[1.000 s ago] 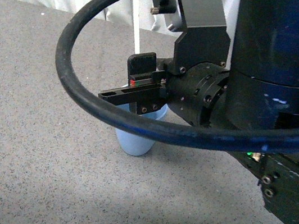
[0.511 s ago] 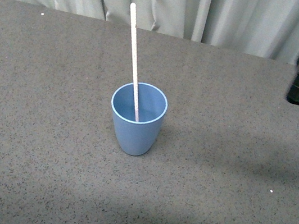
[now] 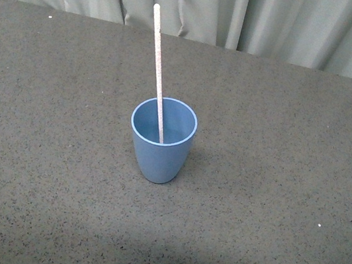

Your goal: Transfer chopsticks to blue cup

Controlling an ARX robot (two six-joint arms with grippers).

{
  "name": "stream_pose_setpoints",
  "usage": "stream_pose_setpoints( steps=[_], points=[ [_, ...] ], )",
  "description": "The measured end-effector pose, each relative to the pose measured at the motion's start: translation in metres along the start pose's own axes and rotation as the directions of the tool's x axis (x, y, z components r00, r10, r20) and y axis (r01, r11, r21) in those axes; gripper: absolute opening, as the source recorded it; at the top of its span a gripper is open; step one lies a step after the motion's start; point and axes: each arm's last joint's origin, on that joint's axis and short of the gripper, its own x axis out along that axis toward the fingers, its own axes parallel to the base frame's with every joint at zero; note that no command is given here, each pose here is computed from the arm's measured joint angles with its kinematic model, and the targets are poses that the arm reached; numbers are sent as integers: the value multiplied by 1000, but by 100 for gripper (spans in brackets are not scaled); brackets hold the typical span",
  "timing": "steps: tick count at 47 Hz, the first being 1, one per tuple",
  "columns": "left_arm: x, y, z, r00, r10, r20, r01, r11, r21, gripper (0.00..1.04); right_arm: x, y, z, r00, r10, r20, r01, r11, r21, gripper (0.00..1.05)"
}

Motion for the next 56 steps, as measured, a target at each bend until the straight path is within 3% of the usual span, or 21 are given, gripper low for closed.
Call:
stream_pose_setpoints(
  steps=[14, 56],
  points=[
    [0, 0, 0, 1000, 0, 0, 0, 1000, 0, 98, -16, -16, -3, 1000, 16, -13, -16, 1000, -10, 0],
    [0, 0, 0, 1000, 0, 0, 0, 1000, 0, 98, -40, -19, 0, 1000, -2, 0, 2, 1000, -9, 1]
  ],
)
